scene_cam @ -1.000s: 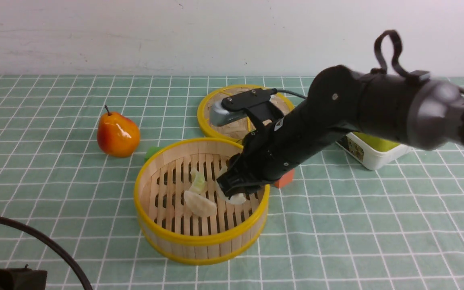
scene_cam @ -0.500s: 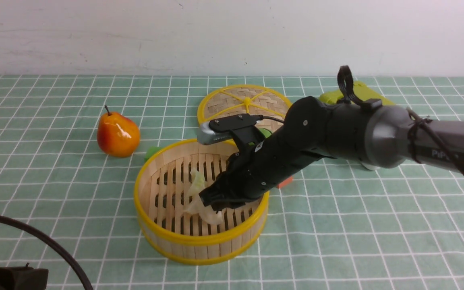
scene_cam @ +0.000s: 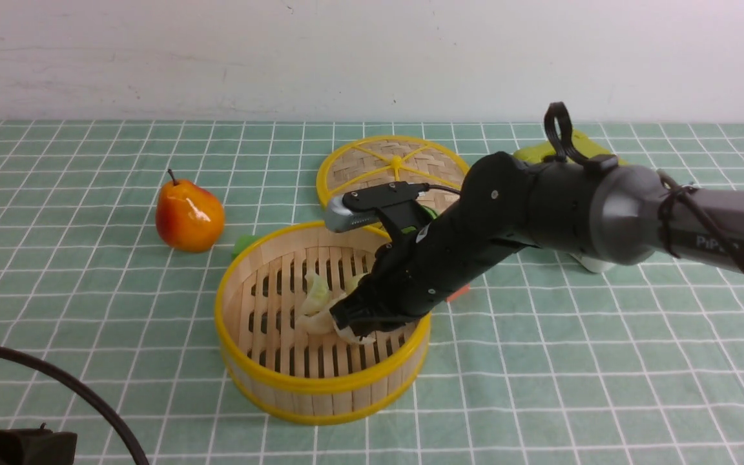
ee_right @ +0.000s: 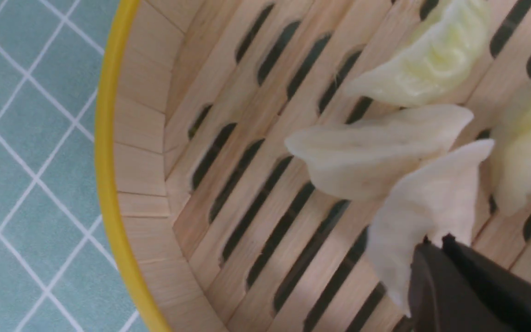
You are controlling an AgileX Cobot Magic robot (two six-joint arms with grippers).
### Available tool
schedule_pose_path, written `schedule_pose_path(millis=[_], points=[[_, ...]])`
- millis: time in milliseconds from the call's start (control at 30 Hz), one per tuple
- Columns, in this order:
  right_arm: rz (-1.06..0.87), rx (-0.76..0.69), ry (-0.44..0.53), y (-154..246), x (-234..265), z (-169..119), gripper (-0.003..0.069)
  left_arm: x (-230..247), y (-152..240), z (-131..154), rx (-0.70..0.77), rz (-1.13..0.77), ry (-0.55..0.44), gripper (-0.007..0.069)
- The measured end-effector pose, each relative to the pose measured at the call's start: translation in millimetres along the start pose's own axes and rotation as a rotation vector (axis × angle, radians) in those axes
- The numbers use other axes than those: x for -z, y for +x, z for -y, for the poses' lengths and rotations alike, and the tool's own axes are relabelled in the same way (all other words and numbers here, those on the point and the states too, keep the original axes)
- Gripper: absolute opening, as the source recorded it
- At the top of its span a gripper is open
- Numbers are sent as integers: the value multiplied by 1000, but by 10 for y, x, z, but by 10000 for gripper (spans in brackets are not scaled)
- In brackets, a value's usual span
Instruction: Put the dumplings into the steamer on the table with the blue tablecloth.
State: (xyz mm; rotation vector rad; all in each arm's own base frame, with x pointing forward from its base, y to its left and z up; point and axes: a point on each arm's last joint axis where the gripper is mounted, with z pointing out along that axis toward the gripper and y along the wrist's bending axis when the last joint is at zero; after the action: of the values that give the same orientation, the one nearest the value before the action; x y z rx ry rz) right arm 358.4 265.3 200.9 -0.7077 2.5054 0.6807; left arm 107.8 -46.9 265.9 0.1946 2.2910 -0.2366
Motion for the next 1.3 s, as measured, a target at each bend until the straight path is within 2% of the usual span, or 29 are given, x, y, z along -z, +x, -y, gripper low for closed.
schedule_pose_path(millis=[267,400,600,733,933,1133,1300], points=[[88,45,-39,-255,213,-233,5,0,-9,5,0,10,5,142],[119,44,-29,-278,157,-241,8,0,-11,7,0,12,7,143],[124,35,23,-219,-159,-87,16,0,-12,6,-1,13,7,143],[123,45,14,-203,-196,-161,20,0,-12,6,-1,13,7,145],[103,190,-12,-137,-278,-399,24,0,-13,6,-1,14,7,146],[37,284,-37,-68,-289,-442,31,0,-12,6,-1,13,6,149],[57,335,-44,-171,91,-519,41,0,-5,1,-1,5,2,150]])
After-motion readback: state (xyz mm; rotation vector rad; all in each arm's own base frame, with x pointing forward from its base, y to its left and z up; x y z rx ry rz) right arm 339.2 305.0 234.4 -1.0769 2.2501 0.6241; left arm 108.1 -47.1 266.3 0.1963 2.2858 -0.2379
